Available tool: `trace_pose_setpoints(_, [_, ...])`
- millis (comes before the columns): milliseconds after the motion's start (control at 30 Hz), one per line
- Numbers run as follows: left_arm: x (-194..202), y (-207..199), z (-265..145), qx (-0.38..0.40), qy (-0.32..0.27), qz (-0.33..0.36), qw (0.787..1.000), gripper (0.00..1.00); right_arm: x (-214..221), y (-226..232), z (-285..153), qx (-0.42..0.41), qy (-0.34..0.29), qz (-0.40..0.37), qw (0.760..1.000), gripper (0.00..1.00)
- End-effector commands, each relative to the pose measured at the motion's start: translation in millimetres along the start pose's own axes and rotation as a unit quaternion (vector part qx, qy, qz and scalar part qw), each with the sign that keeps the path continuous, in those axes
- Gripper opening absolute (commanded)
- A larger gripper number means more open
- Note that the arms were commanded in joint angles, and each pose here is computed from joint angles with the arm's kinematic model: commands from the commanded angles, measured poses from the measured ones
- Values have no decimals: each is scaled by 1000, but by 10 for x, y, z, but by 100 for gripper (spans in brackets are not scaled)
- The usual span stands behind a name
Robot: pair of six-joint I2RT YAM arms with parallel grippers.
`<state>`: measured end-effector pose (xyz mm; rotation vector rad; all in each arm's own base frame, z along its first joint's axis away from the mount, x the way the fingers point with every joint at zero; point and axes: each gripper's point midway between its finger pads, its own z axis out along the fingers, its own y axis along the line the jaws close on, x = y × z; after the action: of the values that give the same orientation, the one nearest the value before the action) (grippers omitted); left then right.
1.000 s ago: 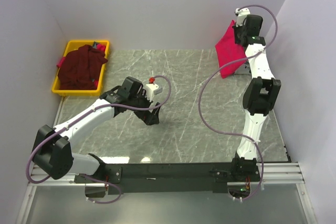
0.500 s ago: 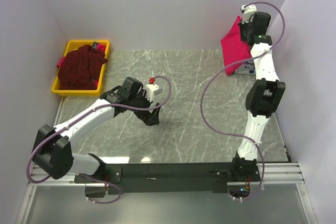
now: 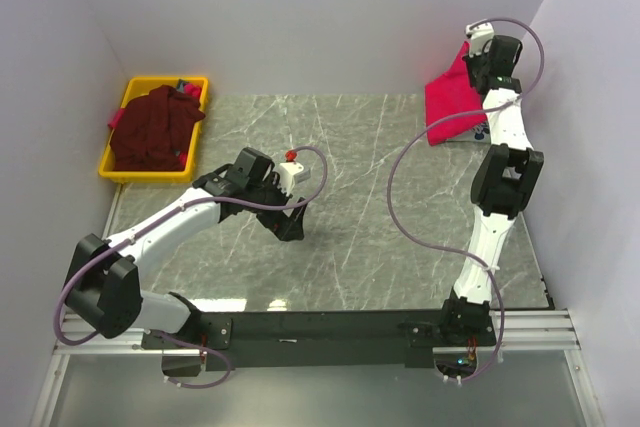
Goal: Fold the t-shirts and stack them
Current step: Neatly place the folded tshirt to the corner, then reset both grippers
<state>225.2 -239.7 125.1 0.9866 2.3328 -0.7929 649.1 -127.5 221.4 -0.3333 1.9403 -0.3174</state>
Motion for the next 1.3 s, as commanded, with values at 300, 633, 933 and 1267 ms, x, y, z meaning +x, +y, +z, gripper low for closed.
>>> trace_pose_setpoints(300, [15, -61, 29, 24, 3, -3, 1000, 99, -305, -480, 148, 67, -82, -83, 991, 1])
trace_pose_setpoints(633, [10, -68, 31, 26, 4, -4, 1000, 99, -255, -835, 79, 168, -82, -40, 982, 84])
trace_pose_setpoints(933, [-144, 57, -164, 17, -29, -28, 999, 99, -431, -404, -253, 77, -58, 36, 995, 84])
trace_pose_setpoints(1267, [-910, 632, -775, -31, -162, -117, 979, 99, -822, 451, -1649, -97, -42, 202, 974, 89])
